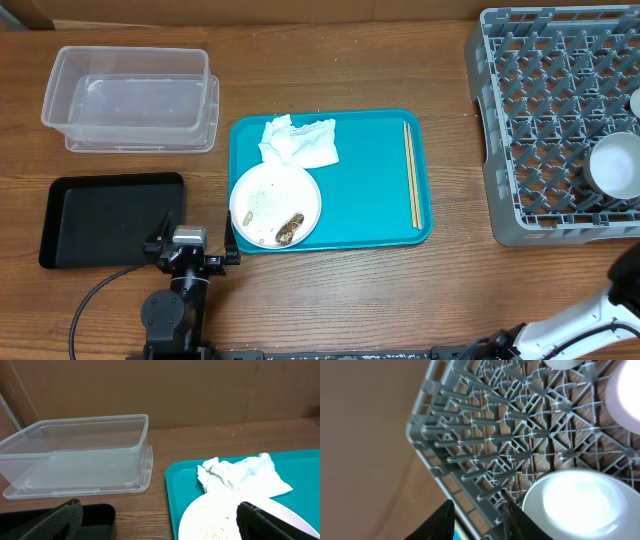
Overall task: Sort waste into correct bins and load items into the dishwasher
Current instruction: 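Carry the saucer right and lower it into the dish rack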
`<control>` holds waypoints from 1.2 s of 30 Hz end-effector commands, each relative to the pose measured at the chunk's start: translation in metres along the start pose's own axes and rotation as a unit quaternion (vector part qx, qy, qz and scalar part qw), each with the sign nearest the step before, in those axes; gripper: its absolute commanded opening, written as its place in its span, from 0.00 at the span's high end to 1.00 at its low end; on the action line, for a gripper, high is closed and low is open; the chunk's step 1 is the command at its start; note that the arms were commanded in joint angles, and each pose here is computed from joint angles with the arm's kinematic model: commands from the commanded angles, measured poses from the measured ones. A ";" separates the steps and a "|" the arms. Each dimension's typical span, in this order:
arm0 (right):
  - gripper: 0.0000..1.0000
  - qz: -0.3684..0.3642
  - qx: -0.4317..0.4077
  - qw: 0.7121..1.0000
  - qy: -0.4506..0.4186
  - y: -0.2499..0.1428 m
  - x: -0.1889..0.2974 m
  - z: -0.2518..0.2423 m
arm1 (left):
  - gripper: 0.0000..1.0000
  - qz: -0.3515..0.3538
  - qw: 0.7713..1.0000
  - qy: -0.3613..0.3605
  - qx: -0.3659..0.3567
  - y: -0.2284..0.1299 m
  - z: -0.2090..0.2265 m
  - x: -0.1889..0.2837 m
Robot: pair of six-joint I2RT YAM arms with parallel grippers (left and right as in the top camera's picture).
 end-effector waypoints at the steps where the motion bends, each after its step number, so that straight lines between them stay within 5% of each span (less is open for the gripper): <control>1: 0.65 -0.001 0.050 0.993 -0.111 -0.009 -0.026 0.014 | 0.00 -0.002 1.000 0.002 -0.004 -0.001 0.001 0.000; 10: 0.64 -0.012 0.044 0.950 -0.308 -0.038 -0.073 0.030 | 0.00 -0.002 1.000 0.002 -0.004 -0.001 0.001 0.000; 24: 0.57 0.022 0.032 0.935 -0.353 -0.061 -0.113 -0.004 | 0.00 -0.002 1.000 0.002 -0.004 -0.001 0.001 0.000; 32: 0.66 0.031 0.029 0.936 -0.349 -0.065 -0.120 -0.008 | 0.00 -0.002 1.000 0.002 -0.004 -0.001 0.001 0.000; 36: 0.80 0.037 0.027 0.940 -0.339 -0.067 -0.121 -0.006 | 0.00 -0.002 1.000 0.002 -0.004 -0.001 0.001 0.000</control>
Point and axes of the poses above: each gripper's point midway between its finger pads, its own x axis back along the fingers, its own z axis along the line the jaws close on, y = z × x, the point moved 7 cm from there along x, back along the fingers, and after that the axes turned 5 degrees about x, right-handed, at the moved point
